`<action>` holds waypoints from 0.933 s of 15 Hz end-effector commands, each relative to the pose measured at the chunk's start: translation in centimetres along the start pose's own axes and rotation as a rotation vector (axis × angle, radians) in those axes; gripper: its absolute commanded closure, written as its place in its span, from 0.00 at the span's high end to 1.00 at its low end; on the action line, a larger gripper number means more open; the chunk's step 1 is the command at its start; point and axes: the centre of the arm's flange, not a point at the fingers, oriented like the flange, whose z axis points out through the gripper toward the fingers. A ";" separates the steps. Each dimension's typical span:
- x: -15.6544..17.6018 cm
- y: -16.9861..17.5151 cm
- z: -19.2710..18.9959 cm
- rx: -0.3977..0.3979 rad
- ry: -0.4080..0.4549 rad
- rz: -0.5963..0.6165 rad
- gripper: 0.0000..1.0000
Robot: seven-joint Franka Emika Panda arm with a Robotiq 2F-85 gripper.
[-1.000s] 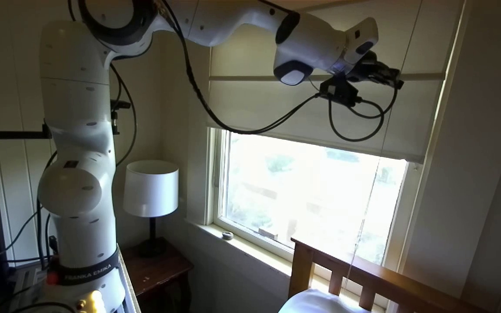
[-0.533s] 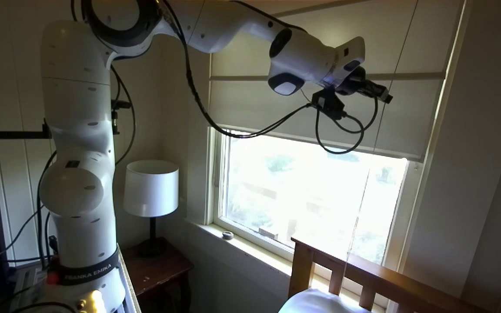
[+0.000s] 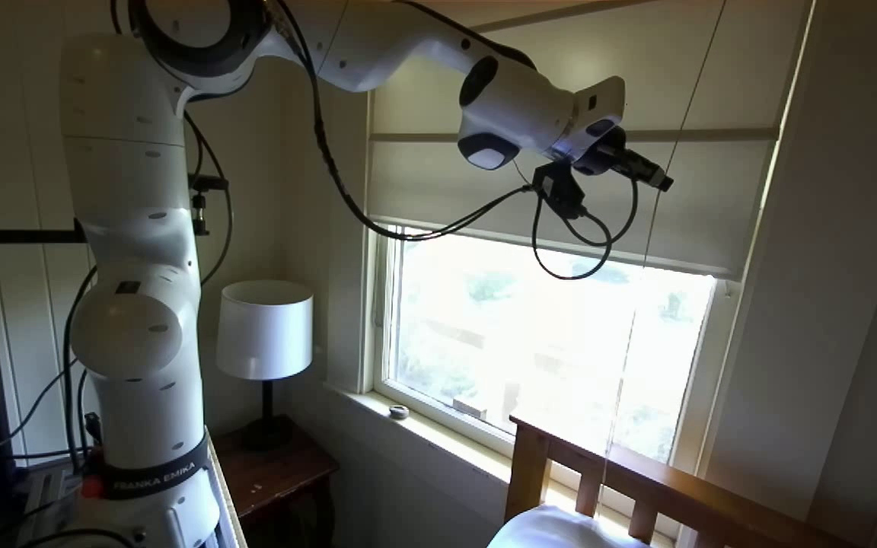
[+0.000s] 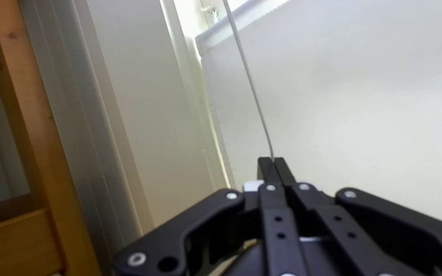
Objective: Open the curtains slightly
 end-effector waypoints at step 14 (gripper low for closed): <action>-10.1 3.7 -1.3 -0.062 -0.173 0.003 0.97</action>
